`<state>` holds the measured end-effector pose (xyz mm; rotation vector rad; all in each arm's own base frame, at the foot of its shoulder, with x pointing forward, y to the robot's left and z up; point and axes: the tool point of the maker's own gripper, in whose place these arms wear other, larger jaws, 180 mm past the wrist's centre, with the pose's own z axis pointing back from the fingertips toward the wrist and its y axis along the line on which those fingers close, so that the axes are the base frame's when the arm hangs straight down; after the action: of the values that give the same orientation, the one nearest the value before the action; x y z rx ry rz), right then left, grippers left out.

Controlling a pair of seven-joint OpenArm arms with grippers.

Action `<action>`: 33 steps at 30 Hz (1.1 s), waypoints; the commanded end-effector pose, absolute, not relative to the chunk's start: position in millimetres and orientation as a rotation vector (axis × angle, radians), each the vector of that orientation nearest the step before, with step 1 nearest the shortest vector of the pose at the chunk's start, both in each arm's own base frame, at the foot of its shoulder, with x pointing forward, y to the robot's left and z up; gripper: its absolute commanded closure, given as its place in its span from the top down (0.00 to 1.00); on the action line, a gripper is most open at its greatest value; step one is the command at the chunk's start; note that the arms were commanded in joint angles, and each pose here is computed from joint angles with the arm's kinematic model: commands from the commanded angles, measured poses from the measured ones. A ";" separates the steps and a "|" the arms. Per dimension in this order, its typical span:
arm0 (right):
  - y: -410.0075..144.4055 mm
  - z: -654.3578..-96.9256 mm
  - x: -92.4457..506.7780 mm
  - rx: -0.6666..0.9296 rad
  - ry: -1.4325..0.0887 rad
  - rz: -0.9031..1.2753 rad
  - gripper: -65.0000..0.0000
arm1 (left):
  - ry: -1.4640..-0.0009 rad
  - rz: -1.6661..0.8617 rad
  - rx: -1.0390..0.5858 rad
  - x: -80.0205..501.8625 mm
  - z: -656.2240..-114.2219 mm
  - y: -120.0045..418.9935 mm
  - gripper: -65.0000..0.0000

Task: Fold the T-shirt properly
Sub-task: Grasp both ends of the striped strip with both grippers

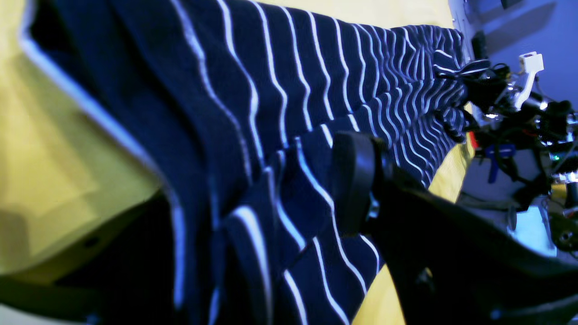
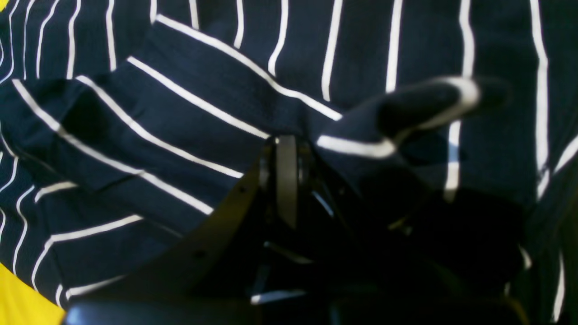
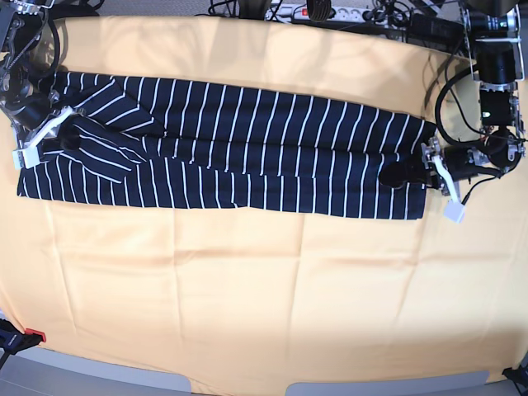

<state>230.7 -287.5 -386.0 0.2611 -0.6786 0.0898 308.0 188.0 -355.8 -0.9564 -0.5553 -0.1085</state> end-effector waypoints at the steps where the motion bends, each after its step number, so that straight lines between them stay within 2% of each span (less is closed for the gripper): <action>1: -293.6 -385.4 228.7 0.239 -0.656 0.102 0.00 | -0.542 -0.124 -0.983 305.4 -353.0 181.8 0.51; 3: -292.9 -385.1 228.8 0.242 -0.658 0.106 0.00 | -0.553 -0.129 -0.981 307.5 -351.3 182.2 0.43; 7: -285.8 -379.2 233.1 0.284 -0.689 0.117 0.00 | -0.582 -0.131 -0.915 316.5 -349.2 197.0 0.02; 8: -284.6 -376.2 236.2 0.295 -0.703 0.113 0.00 | -0.584 -0.131 -0.887 318.2 -349.8 203.2 0.00; 10: -281.1 -368.7 242.7 0.325 -0.735 0.105 0.04 | -0.600 -0.110 -0.844 323.5 -347.0 216.7 0.00; 13: -273.3 -354.4 255.9 0.380 -0.797 0.101 0.27 | -0.609 -0.099 -0.769 325.9 -344.8 239.5 0.00; 15: -267.9 -345.2 263.4 0.414 -0.830 0.111 0.35 | -0.605 -0.106 -0.726 324.8 -342.3 253.6 0.00; 22: -248.0 -321.9 278.1 0.548 -0.845 0.132 0.35 | -0.606 -0.119 -0.600 321.9 -322.6 302.3 0.00; 26: -245.8 -319.3 278.6 0.565 -0.851 0.132 0.35 | -0.610 -0.124 -0.540 320.1 -307.7 326.9 0.00; 28: -245.6 -319.7 278.6 0.564 -0.850 0.132 0.35 | -0.606 -0.125 -0.562 317.8 -300.1 328.2 0.00; 30: -245.0 -320.1 278.4 0.566 -0.850 0.131 0.35 | -0.600 -0.143 -0.657 312.7 -289.5 315.8 0.00; 33: -243.7 -321.1 278.4 0.568 -0.850 0.128 0.35 | -0.535 -0.197 -0.662 301.6 -294.8 308.7 0.00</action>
<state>270.5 -239.1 -336.1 0.5728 -0.8000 0.1108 292.8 303.2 -313.9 -0.6696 -0.4869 -0.1764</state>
